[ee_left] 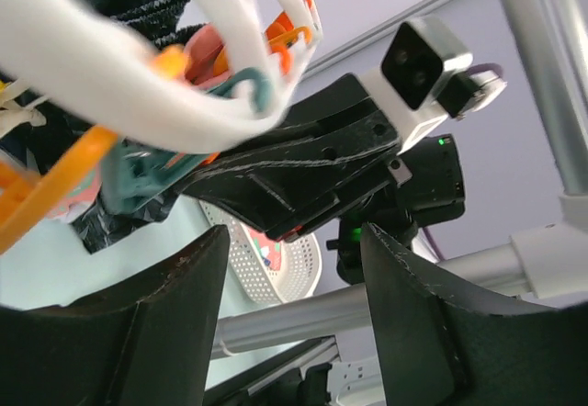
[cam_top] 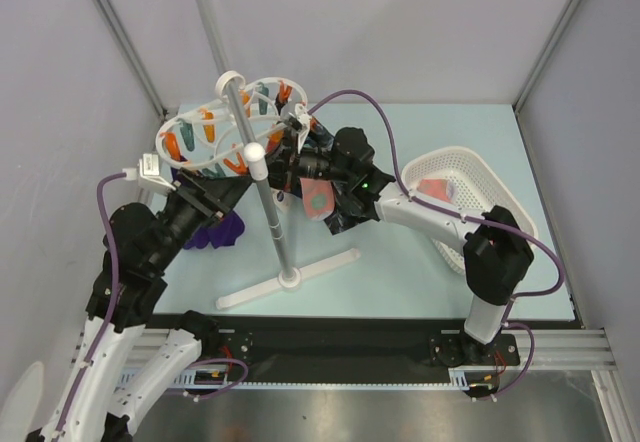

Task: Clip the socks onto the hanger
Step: Open the clamp at the hanger.

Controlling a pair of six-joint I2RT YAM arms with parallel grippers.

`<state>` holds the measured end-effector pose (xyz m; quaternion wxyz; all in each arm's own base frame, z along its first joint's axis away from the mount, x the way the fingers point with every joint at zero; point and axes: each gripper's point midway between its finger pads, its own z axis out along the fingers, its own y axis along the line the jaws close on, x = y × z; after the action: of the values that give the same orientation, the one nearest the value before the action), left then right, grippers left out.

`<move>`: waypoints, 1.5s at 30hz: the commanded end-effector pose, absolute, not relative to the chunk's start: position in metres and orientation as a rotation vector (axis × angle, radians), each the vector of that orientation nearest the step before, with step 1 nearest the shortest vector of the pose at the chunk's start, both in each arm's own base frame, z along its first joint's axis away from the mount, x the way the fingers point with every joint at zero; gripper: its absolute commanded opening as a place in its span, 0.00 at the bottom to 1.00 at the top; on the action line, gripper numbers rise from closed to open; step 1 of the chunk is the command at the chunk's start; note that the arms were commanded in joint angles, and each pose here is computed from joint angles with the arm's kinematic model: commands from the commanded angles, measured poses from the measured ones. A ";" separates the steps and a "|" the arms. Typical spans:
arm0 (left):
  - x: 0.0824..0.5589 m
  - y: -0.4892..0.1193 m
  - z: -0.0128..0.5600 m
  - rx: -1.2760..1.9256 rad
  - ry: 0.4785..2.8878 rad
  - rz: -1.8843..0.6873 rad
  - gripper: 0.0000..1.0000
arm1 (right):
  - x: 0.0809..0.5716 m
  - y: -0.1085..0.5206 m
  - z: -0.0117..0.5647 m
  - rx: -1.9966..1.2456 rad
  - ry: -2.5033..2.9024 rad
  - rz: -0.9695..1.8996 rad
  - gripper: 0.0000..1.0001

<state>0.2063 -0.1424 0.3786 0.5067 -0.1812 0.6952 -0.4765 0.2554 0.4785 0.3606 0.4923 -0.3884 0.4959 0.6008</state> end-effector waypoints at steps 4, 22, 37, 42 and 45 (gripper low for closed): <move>0.220 -0.140 0.397 -0.459 1.580 -1.157 0.64 | 0.255 0.463 0.385 -0.894 1.283 1.375 0.00; 0.248 -0.139 0.390 -0.505 1.586 -1.088 0.68 | 0.246 0.453 0.391 -0.909 1.385 1.287 0.00; 0.258 -0.131 0.396 -0.533 1.535 -1.040 0.65 | 0.244 0.455 0.390 -0.928 1.380 1.288 0.00; 0.260 -0.134 0.396 -0.510 1.546 -1.036 0.57 | 0.244 0.456 0.389 -0.932 1.381 1.291 0.00; 0.262 -0.136 0.394 -0.495 1.565 -1.028 0.57 | 0.244 0.457 0.388 -0.938 1.384 1.285 0.00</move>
<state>0.2626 -0.1339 0.3761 0.5500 -0.2310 0.6769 -0.4312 0.2489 0.4599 0.3602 0.4717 -0.3800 0.5937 0.5297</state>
